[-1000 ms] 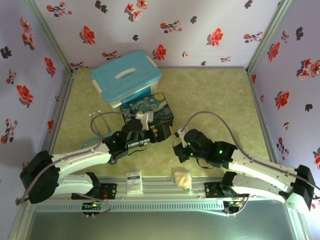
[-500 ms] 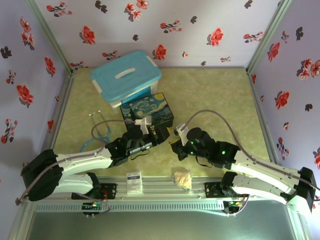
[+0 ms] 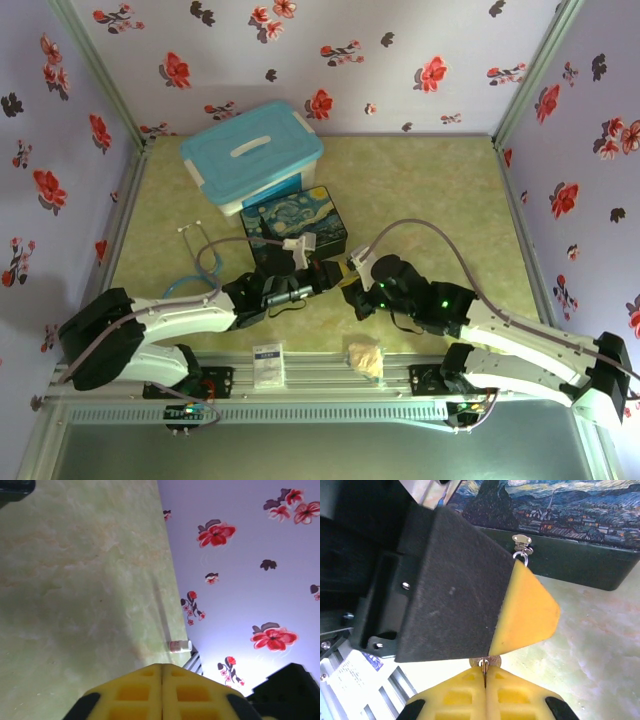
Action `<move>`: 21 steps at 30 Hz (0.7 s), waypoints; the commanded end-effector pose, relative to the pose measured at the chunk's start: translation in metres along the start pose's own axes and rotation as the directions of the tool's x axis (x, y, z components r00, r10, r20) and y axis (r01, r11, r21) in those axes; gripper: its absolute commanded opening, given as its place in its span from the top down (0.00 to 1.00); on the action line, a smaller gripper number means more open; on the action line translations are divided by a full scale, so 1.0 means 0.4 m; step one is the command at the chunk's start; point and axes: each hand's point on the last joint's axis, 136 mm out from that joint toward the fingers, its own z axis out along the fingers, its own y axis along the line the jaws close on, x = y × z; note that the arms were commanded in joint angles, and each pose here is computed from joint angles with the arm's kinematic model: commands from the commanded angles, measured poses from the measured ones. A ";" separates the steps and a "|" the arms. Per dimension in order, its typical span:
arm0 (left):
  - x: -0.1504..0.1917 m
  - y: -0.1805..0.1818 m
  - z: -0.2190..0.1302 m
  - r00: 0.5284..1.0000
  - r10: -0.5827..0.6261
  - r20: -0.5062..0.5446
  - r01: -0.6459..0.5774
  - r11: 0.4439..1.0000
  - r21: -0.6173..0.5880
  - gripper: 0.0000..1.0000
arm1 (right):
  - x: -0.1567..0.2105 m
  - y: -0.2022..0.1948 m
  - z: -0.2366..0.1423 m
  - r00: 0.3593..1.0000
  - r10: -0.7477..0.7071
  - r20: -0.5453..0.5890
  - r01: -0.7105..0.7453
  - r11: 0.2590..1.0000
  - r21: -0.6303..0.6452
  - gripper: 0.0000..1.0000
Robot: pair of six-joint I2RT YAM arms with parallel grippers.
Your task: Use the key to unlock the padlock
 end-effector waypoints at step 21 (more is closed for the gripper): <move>-0.226 -0.171 -0.159 0.946 0.081 0.315 -0.137 0.978 0.157 1.00 | -0.301 0.065 -0.078 0.776 0.550 0.310 -0.351 0.783 -0.513 0.19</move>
